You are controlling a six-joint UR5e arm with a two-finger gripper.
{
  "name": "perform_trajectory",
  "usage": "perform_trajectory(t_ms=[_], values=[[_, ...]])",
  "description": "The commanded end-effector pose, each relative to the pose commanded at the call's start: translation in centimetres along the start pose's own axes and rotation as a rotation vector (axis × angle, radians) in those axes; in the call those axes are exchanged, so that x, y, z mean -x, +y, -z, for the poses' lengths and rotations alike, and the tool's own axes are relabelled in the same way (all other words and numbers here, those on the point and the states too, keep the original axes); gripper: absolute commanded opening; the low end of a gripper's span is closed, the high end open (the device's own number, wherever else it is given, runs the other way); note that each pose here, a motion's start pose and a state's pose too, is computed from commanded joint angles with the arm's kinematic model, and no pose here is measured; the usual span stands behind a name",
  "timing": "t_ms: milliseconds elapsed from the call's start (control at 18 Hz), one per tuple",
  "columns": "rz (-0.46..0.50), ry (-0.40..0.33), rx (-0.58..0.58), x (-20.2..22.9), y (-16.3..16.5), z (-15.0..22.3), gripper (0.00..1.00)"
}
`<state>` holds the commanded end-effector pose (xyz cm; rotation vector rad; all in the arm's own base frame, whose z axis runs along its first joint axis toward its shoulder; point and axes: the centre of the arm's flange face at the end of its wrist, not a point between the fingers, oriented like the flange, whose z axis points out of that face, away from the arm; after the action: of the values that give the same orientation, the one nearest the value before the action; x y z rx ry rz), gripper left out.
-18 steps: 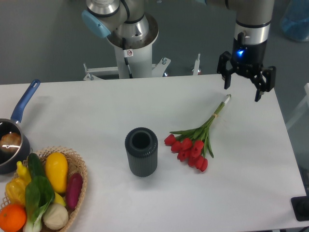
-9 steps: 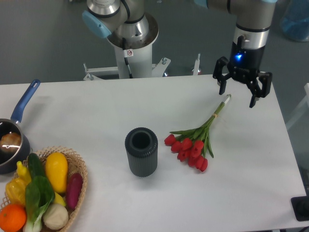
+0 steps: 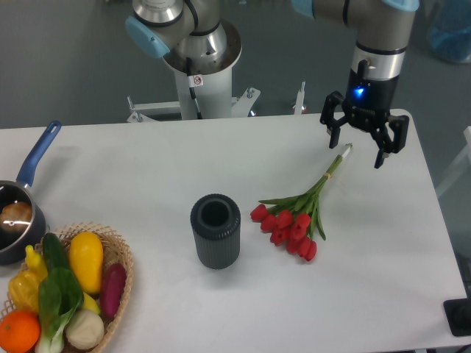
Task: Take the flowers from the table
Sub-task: 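Move the open gripper down toward the tulip stem ends, then lower the gripper around the tulip stems and close it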
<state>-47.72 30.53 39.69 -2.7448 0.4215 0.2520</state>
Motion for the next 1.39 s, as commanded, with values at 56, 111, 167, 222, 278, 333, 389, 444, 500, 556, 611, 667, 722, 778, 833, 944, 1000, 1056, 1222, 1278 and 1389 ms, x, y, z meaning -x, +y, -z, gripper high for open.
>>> perform_trajectory(t_ms=[56,111,167,222,278,333,389,444,500,556,611,667,722,778,833,944,1000,1056,1222,1278,1389], values=[[0.003,0.009,0.0,-0.3,0.1,-0.4,1.0],[0.002,0.015,0.0,-0.5,0.1,-0.7,1.0],[-0.001,0.021,0.001,-0.7,0.2,-0.9,1.0],[0.0,0.027,0.003,-0.9,0.3,-1.2,1.0],[0.0,0.032,0.003,-1.0,0.3,-1.4,1.0],[0.0,0.037,0.003,-1.2,0.4,-1.6,1.0],[0.001,0.043,0.003,-1.4,0.5,-1.9,1.0],[0.003,0.049,0.003,-1.6,0.6,-2.2,1.0],[0.003,0.054,0.002,-1.7,0.6,-2.4,1.0],[0.005,0.061,0.002,-2.0,0.7,-2.7,1.0],[0.008,0.07,0.004,-2.2,0.8,-3.1,1.0],[0.008,0.079,0.003,-2.5,0.9,-3.4,1.0],[0.009,0.091,0.003,-2.8,1.1,-4.0,1.0],[0.005,0.101,0.003,-2.9,1.2,-4.5,1.0],[0.005,0.108,0.004,-3.0,1.2,-4.8,1.0],[0.01,0.127,0.004,-3.2,1.4,-5.8,1.0],[0.012,0.138,0.007,-3.2,1.6,-6.3,1.0],[0.01,0.154,0.018,-3.5,1.6,-7.0,1.0],[-0.003,0.188,0.075,-3.4,1.9,-9.0,1.0],[-0.007,0.204,0.09,-3.1,1.9,-10.1,1.0],[-0.021,0.232,0.095,-3.0,1.3,-11.9,1.0]])
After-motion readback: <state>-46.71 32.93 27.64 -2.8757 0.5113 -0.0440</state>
